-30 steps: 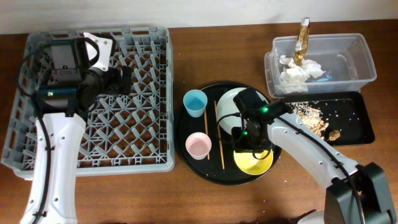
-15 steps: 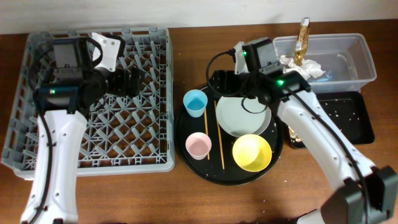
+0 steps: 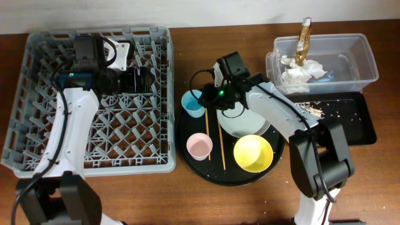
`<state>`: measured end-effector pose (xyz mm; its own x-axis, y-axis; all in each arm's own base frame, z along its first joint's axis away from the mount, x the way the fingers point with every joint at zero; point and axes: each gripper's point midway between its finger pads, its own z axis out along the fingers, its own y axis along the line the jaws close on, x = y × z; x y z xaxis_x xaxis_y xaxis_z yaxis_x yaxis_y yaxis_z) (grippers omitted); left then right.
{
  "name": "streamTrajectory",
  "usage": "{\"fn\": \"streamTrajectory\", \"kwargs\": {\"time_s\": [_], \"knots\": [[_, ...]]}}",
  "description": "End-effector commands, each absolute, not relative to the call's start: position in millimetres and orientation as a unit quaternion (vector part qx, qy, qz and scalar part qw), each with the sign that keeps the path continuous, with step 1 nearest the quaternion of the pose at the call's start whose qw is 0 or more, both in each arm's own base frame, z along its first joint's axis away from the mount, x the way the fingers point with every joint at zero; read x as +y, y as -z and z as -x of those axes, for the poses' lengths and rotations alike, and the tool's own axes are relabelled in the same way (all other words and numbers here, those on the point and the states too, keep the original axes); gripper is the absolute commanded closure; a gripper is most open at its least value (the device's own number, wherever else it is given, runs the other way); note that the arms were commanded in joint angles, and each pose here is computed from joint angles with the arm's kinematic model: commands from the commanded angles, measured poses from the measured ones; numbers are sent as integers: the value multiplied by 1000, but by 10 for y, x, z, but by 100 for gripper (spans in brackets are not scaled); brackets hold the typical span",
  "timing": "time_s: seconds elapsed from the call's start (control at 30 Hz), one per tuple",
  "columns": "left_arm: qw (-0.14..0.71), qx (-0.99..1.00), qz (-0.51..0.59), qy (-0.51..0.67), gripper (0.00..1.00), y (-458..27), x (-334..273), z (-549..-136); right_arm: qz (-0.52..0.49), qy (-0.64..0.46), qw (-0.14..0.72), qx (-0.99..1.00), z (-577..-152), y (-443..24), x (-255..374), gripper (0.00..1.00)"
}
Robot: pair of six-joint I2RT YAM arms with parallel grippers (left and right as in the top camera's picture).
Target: Sort waste into correct bins and load items into the dishwasher rack
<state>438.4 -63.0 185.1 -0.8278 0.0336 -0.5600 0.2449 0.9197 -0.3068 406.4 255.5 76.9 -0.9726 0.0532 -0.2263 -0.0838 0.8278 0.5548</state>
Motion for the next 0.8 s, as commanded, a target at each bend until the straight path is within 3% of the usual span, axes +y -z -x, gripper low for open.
{"fn": "streamTrajectory", "kwargs": {"time_s": [0.0, 0.1, 0.2, 0.43, 0.57, 0.77], "knots": [[281, 937, -60, 200, 11, -1857, -675, -4430, 2, -277, 117, 954, -4099, -684, 2534, 85], [281, 935, -54, 211, 11, -1877, -703, -4436, 0, -272, 110, 956, -4076, -640, 2520, 96], [283, 923, -67, 253, 11, -1951, -840, -4417, 0, -281, 109, 953, -4068, -708, 2515, 96], [311, 769, -199, 522, 1, -2784, -1527, -4158, 48, -497, 255, 828, -4323, -2579, 1928, 96], [305, 642, -295, 639, 1, -3175, -1650, -3896, 126, -571, 268, 765, -4220, -2957, 2011, 96], [277, 643, -292, 651, 1, -3057, -1800, -3894, 173, -587, 289, 736, -4156, -3157, 2349, 96]]}}
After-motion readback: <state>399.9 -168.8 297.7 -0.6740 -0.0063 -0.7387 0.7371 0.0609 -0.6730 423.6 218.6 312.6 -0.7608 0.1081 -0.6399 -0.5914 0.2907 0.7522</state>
